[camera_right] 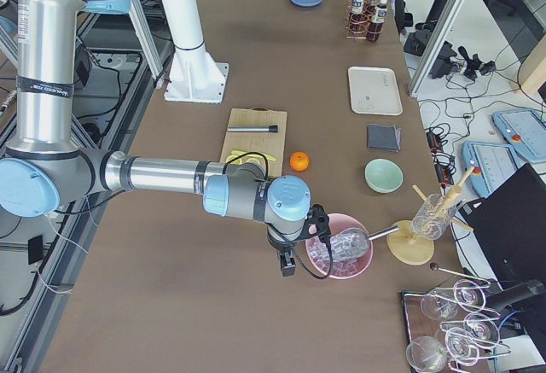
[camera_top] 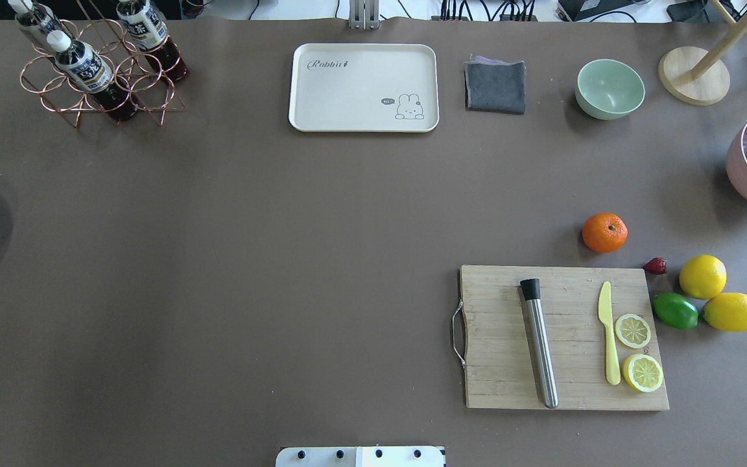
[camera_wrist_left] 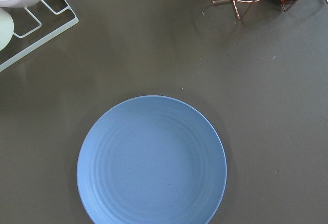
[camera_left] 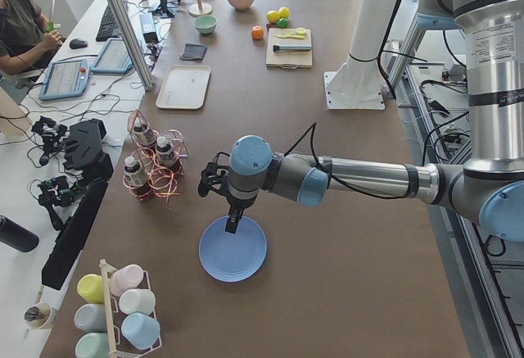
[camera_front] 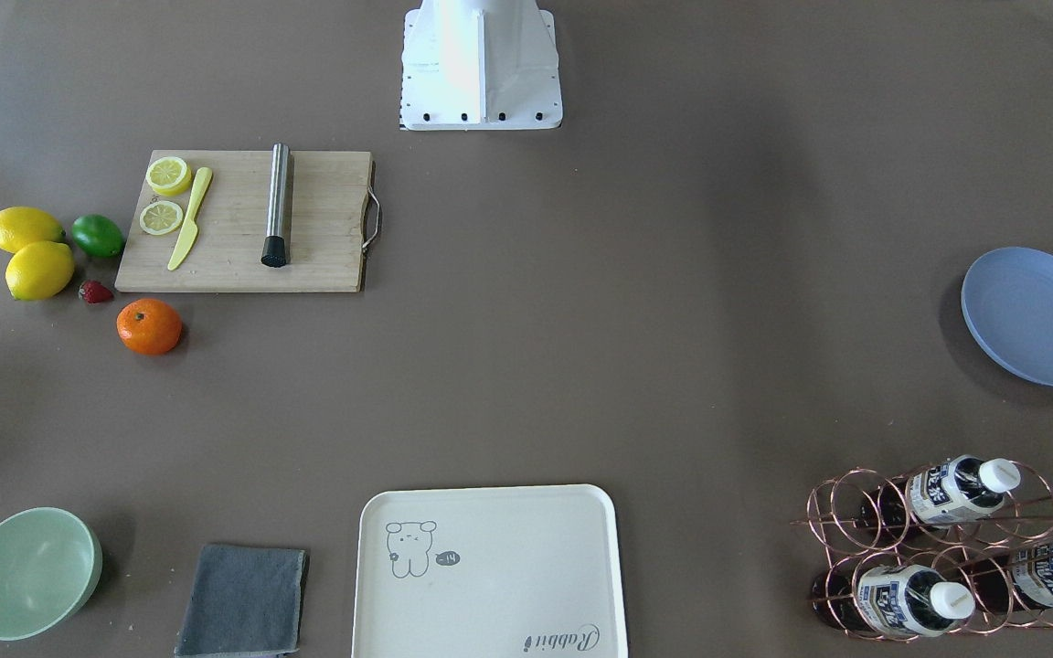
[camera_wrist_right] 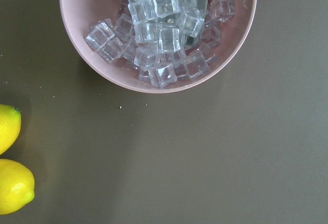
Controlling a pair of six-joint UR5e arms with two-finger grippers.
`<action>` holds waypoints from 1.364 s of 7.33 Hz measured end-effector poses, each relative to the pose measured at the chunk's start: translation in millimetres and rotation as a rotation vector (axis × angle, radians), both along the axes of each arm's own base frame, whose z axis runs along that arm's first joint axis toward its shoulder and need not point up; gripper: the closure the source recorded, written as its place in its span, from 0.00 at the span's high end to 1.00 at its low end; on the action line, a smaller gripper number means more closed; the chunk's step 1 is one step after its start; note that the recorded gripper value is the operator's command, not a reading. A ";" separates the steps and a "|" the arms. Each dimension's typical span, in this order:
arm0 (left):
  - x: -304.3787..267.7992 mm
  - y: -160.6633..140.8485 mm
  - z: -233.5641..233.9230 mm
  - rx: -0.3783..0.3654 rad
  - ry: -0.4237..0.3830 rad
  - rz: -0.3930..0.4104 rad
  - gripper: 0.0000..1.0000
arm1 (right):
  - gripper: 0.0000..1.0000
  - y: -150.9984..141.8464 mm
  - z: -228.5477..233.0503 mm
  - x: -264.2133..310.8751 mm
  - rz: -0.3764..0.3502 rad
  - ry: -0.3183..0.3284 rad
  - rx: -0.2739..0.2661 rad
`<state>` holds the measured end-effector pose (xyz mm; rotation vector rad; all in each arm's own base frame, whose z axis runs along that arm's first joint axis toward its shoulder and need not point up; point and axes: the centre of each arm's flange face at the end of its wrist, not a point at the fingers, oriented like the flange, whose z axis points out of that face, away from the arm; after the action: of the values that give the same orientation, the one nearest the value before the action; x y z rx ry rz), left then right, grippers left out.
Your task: Pick orange to plate
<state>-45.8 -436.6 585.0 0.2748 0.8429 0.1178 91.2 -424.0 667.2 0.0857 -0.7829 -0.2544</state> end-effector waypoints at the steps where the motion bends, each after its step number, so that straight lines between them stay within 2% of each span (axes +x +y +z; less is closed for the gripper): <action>1: 0.4 0.8 -0.2 0.001 -0.001 0.001 0.98 | 1.00 -0.2 -0.5 0.0 0.000 0.000 0.001; 6: 2.5 10.5 30.3 -0.071 0.013 0.008 0.98 | 1.00 1.1 5.6 -2.0 -0.001 -0.009 -0.014; 10: 3.8 15.8 27.3 -0.074 0.047 0.018 0.98 | 1.00 2.6 5.4 -3.5 -0.001 -0.029 -0.013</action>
<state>-42.0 -420.8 612.3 0.2011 0.8947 0.0967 87.7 -421.4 672.6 0.0768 -0.8134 -0.2498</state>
